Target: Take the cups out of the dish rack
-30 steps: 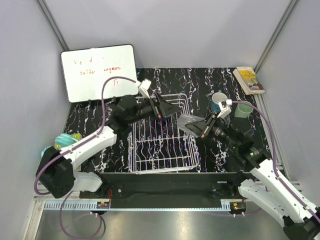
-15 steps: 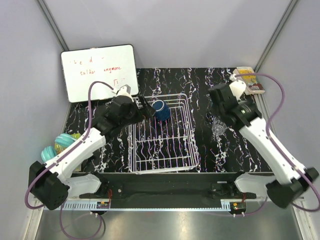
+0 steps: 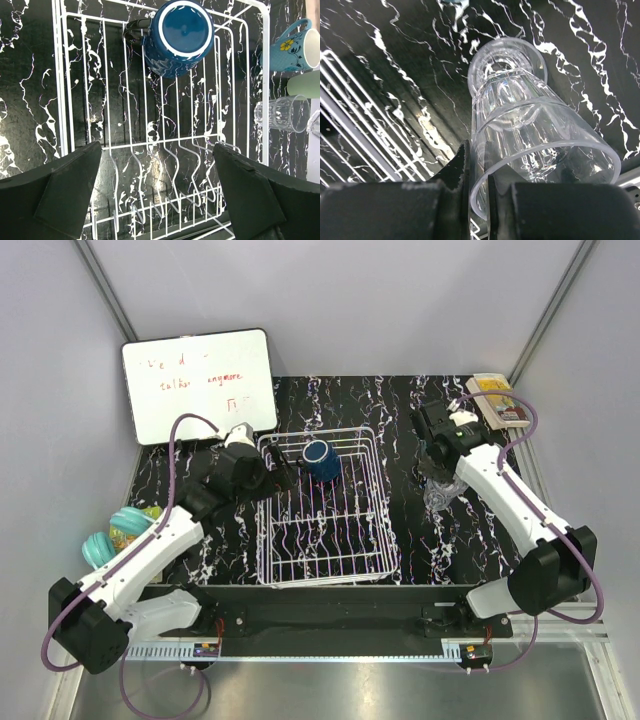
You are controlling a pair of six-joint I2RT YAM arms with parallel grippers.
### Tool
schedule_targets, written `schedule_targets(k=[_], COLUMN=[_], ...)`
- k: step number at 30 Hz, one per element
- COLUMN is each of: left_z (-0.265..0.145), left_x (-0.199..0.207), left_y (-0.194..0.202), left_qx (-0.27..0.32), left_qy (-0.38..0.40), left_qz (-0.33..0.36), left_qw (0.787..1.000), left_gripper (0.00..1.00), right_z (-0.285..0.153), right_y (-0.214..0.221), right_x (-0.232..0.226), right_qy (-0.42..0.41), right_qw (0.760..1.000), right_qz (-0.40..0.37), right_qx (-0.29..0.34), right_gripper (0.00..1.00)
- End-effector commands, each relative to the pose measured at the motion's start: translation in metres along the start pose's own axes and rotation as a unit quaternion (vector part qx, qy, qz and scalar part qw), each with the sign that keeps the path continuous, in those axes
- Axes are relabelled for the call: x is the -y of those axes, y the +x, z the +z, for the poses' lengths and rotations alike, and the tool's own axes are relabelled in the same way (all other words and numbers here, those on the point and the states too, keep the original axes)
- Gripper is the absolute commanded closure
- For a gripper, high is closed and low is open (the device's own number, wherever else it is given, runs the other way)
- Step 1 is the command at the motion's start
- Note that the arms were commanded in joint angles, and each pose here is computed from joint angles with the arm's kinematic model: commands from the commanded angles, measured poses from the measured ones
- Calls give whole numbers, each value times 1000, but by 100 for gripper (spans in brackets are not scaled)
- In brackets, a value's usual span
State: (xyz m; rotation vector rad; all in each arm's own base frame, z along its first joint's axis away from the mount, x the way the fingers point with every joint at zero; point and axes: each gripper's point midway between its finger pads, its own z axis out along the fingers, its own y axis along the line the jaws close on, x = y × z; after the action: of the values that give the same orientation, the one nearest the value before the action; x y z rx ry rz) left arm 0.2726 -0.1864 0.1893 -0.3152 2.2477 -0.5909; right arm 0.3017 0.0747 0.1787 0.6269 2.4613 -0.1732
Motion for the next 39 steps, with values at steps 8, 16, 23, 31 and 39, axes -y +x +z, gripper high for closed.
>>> schedule_targets(k=[8,16,23,31,39], left_z=[13,17,21,20,20], left_x=[1,-1,-4,-5,-3], left_y=[9,10,17,19,19], left_qx=[-20,-21,-34,-35,-34], left_qy=[-3,-11,-14,-15,-17], left_qz=[10,15,15,19,23], left_qw=[1000,1000,999,999,999], left_gripper=[2,2,2,1,1], right_z=[24,51,71,63,57], right_y=[-2,-5,0,-9,-16], right_x=[-1,-3,-5,-7,-8], right_qy=[-13,-1,16,3,-6], right_qw=[1000,999,999,999,1000], right_qz=[13,12,9,15,25], right_qx=[-15,-33,-49,-31,-16], right_gripper=[100,100,100,69,53])
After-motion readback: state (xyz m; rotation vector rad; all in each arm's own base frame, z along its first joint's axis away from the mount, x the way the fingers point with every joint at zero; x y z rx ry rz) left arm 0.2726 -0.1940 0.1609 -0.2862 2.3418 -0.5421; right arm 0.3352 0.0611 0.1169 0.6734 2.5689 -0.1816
